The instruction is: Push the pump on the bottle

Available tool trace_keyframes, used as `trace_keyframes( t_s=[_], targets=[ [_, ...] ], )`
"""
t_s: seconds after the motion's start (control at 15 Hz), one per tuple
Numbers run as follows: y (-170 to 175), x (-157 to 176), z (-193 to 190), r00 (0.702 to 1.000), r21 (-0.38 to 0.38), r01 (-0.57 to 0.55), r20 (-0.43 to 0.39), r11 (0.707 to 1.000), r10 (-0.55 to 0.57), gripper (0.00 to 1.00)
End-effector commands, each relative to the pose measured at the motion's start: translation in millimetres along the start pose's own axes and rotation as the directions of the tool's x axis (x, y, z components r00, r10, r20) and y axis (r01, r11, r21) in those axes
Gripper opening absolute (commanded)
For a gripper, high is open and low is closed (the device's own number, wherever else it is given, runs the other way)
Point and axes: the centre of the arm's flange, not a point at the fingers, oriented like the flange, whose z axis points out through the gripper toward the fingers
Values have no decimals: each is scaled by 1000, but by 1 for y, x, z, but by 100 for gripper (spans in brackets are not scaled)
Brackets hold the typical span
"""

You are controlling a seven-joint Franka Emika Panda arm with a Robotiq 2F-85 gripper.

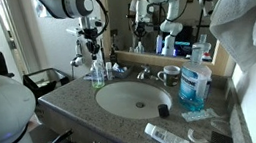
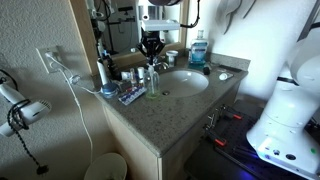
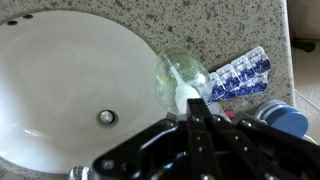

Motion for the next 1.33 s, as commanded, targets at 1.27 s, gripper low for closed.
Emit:
trace_keyframes(
  t_s=[1.27],
  targets=[
    [-4, 25, -16, 999, 23, -41, 30, 999, 41, 4]
  ],
)
